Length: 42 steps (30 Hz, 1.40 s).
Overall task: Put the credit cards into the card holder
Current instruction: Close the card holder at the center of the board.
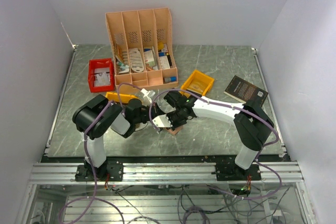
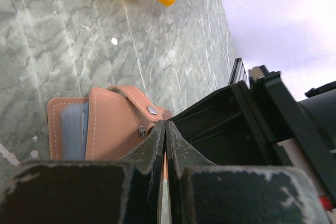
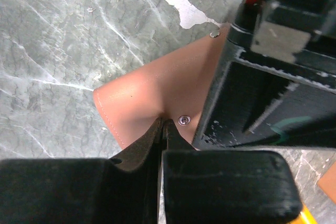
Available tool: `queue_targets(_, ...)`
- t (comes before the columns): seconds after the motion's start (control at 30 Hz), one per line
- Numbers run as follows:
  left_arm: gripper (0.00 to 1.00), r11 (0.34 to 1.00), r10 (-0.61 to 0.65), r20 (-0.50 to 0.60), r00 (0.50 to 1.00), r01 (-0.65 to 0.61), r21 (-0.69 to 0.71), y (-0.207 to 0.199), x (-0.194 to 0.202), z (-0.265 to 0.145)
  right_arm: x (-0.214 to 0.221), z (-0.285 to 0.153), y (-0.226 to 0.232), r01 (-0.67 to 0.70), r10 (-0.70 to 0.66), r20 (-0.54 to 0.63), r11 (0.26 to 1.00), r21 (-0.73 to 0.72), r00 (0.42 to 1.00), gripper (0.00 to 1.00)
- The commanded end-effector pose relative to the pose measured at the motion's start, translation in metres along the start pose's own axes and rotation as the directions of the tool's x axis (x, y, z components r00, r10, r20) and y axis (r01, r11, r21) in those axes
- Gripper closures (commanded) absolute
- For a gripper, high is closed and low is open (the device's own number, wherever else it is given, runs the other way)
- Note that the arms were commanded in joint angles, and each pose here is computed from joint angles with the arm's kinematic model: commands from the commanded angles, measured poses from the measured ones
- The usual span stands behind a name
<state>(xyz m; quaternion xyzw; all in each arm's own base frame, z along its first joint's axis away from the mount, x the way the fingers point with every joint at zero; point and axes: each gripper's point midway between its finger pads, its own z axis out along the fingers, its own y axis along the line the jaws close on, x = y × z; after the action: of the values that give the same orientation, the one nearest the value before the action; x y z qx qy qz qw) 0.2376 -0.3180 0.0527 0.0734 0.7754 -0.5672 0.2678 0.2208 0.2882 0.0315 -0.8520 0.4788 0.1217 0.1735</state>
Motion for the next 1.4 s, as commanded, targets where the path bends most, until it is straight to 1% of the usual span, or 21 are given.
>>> queue_targets(0.0,0.89,0.997,0.075,0.054,0.996,-0.075,-0.005,-0.01,-0.017,-0.001,0.011,0.02,0.05,-0.073,0.071,-0.018,0.98,-0.185,0.997,1.0)
queue_targets(0.17,0.89,0.996,0.09,0.059,0.994,-0.09,-0.006,-0.015,-0.022,-0.001,0.011,0.02,0.051,-0.073,0.071,-0.019,0.98,-0.188,0.997,1.0)
queue_targets(0.3,0.89,0.994,0.1,0.022,0.995,-0.101,0.029,-0.024,-0.017,0.008,0.011,0.02,0.051,-0.077,0.074,-0.018,0.979,-0.188,0.997,1.0)
queue_targets(0.4,0.89,0.995,0.095,0.006,0.995,-0.095,0.016,-0.019,-0.01,0.009,0.008,0.018,0.048,-0.084,0.085,-0.005,0.979,-0.184,0.996,1.0)
queue_targets(0.47,0.9,0.997,0.083,0.014,0.996,-0.083,-0.009,-0.012,-0.008,0.006,0.0,0.013,0.045,-0.096,0.103,0.03,0.979,-0.183,0.994,0.99)
queue_targets(0.53,0.9,0.997,0.08,0.029,0.996,-0.079,-0.026,-0.008,-0.009,0.002,-0.008,0.004,0.038,-0.115,0.13,0.075,0.977,-0.18,0.989,0.92)
queue_targets(0.63,0.9,0.996,0.084,0.061,0.995,-0.081,-0.042,-0.006,-0.014,-0.005,-0.019,-0.019,0.023,-0.154,0.181,0.154,0.973,-0.171,0.971,0.85)
queue_targets(0.77,0.89,0.991,0.12,0.095,0.988,-0.113,-0.076,-0.007,-0.026,-0.014,-0.017,-0.054,-0.002,-0.248,0.273,0.248,0.96,-0.128,0.929,0.73)
queue_targets(0.87,0.9,0.979,0.175,0.092,0.98,-0.164,-0.12,-0.007,-0.031,-0.019,-0.011,-0.064,-0.012,-0.326,0.337,0.273,0.941,-0.088,0.901,0.58)
queue_targets(0.97,0.93,0.964,0.199,0.043,0.979,-0.188,-0.187,0.005,-0.023,-0.026,-0.007,-0.058,-0.019,-0.437,0.439,0.262,0.897,-0.069,0.86,0.51)
queue_targets(1.0,0.93,0.961,0.2,0.027,0.979,-0.19,-0.203,0.009,-0.019,-0.03,-0.002,-0.054,-0.022,-0.484,0.482,0.246,0.873,-0.054,0.841,0.51)
queue_targets(1.07,0.93,0.955,0.209,-0.002,0.978,-0.205,-0.216,0.011,-0.01,-0.037,0.003,-0.055,-0.026,-0.526,0.52,0.25,0.849,-0.046,0.817,0.51)
queue_targets(1.17,0.93,0.944,0.22,-0.079,0.972,-0.233,-0.235,0.013,0.013,-0.046,0.007,-0.064,-0.031,-0.576,0.567,0.311,0.814,-0.072,0.763,0.51)
queue_targets(1.23,0.93,0.936,0.233,-0.132,0.963,-0.259,-0.239,0.011,0.028,-0.047,0.013,-0.065,-0.033,-0.599,0.586,0.339,0.797,-0.078,0.736,0.51)
queue_targets(1.37,0.93,0.939,0.208,-0.188,0.96,-0.25,-0.238,0.013,0.054,-0.041,0.026,-0.079,-0.059,-0.618,0.568,0.37,0.786,0.021,0.735,0.56)
